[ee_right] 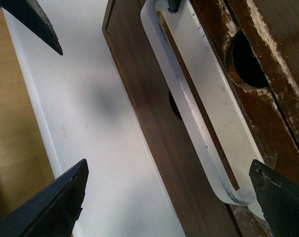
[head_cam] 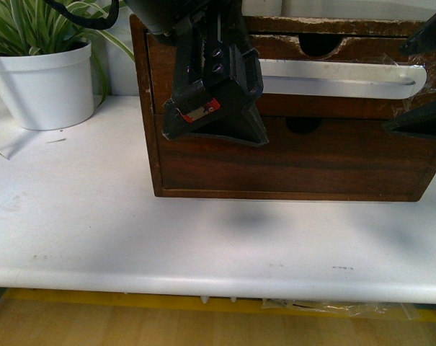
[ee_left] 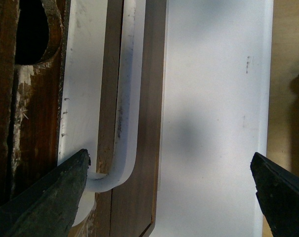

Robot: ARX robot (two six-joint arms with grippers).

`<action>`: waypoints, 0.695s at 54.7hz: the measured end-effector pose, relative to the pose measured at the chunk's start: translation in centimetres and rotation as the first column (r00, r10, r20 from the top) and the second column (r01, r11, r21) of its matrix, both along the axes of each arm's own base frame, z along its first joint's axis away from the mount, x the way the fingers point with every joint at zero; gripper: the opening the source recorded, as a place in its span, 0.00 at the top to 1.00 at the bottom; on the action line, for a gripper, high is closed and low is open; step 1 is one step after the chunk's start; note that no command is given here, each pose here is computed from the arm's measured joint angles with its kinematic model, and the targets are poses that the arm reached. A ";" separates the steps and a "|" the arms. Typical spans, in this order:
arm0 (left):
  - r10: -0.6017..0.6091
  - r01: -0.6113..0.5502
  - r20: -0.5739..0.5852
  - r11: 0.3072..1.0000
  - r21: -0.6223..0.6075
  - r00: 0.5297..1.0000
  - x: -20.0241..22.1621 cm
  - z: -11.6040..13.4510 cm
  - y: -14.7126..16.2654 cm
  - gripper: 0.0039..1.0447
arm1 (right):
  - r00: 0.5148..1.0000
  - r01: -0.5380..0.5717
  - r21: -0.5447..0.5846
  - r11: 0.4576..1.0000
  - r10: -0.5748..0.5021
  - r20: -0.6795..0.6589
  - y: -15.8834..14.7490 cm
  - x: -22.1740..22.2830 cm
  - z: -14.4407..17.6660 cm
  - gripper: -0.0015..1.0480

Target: Open drawer

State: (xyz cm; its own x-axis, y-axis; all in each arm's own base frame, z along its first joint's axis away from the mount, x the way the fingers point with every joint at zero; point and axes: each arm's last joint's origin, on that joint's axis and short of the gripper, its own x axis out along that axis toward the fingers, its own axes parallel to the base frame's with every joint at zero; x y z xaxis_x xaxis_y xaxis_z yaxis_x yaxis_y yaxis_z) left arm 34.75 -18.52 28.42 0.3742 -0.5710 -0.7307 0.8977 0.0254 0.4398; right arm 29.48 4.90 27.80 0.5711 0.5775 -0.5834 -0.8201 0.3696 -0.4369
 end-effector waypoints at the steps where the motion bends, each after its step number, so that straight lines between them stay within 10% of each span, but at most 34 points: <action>1: 0.000 0.000 -0.001 1.000 0.003 1.000 0.0 0.0 0.0 0.06 | 1.000 0.001 0.000 1.000 -0.001 0.000 0.0 0.0 0.0 0.09; 38: -0.074 0.076 -0.087 0.997 0.028 0.993 -0.5 0.0 -0.7 0.06 | 0.999 -0.016 -0.025 1.000 0.015 -0.039 1.1 1.7 -1.0 0.09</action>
